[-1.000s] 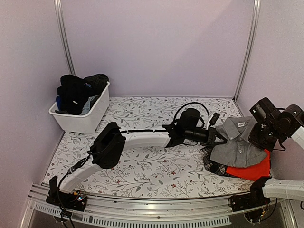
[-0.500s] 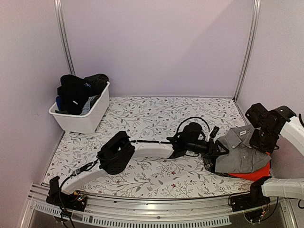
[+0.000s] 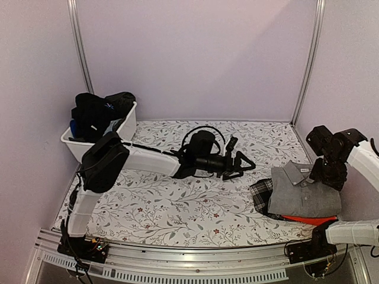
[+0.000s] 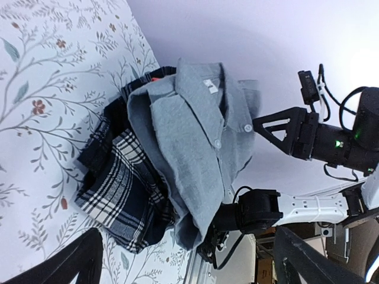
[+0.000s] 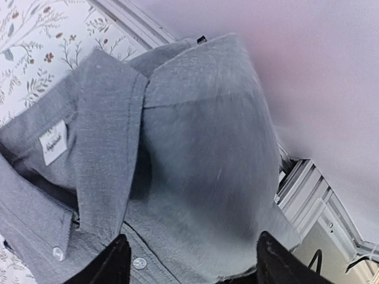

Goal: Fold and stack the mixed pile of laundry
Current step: Place the square-folded shirt at the corner of the board, then move the square-folded shirt to the center of the board.

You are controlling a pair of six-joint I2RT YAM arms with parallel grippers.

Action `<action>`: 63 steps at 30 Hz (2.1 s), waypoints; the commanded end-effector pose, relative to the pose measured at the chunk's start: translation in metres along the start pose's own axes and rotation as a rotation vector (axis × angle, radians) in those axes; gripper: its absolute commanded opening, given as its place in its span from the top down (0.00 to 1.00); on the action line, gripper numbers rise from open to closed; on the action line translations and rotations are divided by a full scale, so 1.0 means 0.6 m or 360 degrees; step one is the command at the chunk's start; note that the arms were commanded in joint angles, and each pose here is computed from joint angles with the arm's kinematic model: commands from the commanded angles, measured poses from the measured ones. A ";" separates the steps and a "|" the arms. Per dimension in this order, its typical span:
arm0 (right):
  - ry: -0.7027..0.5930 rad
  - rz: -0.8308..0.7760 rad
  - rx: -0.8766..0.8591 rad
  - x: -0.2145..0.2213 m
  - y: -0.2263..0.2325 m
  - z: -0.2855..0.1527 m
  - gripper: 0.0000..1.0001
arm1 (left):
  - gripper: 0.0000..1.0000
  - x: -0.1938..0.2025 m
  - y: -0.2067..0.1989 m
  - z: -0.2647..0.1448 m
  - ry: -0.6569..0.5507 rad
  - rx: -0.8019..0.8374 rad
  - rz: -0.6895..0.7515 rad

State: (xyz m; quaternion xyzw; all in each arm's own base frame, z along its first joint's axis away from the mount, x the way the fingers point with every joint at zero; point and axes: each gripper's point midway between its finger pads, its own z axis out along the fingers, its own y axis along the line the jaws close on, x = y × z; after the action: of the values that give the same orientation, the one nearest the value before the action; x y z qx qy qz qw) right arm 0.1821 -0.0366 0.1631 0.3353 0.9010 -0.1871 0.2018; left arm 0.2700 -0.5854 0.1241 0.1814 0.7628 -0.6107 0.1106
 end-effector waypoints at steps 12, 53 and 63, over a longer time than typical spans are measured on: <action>0.0150 0.0142 -0.0516 -0.038 0.110 -0.079 0.09 | 0.00 -0.096 0.001 -0.210 -0.0287 -0.0413 0.0299; 0.0628 -0.0154 -0.0355 0.050 0.208 0.186 0.01 | 0.00 -0.192 0.048 -0.423 -0.0529 -0.0549 0.0124; 0.0135 0.0031 -0.0751 -0.148 0.230 -0.032 0.01 | 0.00 -0.240 -0.005 -0.517 -0.0529 -0.0836 0.0447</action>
State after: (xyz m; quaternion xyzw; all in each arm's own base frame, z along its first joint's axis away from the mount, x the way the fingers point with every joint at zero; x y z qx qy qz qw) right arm 0.3031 0.0245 0.1050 0.3052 0.9464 0.0068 0.1052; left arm 0.4063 -0.3356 0.1942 0.1019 0.8440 -0.4410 0.2876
